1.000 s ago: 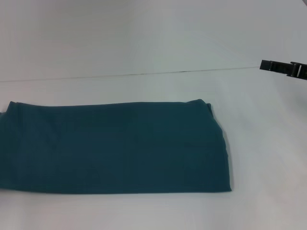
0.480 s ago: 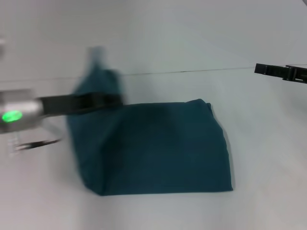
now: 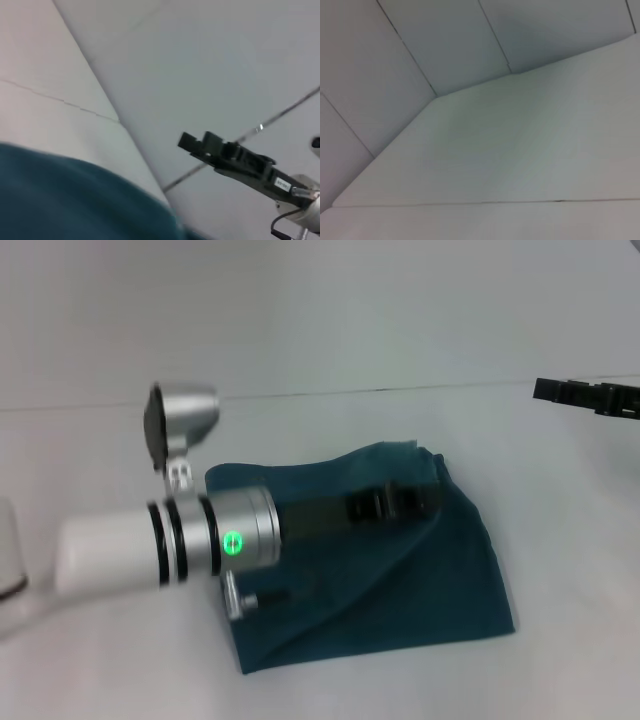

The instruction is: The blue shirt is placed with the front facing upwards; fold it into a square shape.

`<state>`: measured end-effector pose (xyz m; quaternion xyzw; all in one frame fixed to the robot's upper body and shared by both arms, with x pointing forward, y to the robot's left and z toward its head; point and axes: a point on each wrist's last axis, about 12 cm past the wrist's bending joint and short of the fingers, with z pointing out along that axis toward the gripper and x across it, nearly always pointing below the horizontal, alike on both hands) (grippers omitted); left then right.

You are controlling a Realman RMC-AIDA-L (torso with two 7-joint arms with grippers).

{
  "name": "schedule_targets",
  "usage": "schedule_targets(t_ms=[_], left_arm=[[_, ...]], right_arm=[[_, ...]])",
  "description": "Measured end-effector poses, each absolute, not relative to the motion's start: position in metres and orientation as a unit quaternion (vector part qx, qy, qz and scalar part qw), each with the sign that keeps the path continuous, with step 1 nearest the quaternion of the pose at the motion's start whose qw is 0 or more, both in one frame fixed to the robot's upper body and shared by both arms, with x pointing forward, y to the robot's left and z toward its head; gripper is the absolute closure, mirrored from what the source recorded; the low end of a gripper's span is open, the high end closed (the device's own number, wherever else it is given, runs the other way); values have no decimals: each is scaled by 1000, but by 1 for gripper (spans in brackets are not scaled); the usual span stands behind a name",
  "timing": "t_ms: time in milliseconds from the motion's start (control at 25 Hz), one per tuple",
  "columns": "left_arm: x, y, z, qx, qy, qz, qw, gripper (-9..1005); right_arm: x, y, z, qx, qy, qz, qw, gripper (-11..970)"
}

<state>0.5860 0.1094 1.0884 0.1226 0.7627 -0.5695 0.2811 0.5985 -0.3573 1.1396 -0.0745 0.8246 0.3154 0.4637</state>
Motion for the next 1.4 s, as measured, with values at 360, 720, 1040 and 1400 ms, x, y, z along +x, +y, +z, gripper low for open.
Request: schedule_targets(t_ms=[360,720,1040,1400], left_arm=[[564,119,1075,119,733,-605,287,754],[554,146,1082,147,713,-610,312,383],[540,199,1077,183,724,-560,359,186],[518,252,1070,215,738,-508,389,39]], right_arm=[[598,-354,1134,-72,827,316,459,236],[602,-339,1121,-77,852,327,402,239],[621,-306,1105,-79,883,317,337,239],[633,-263,1094,-86,885,317,329,239]])
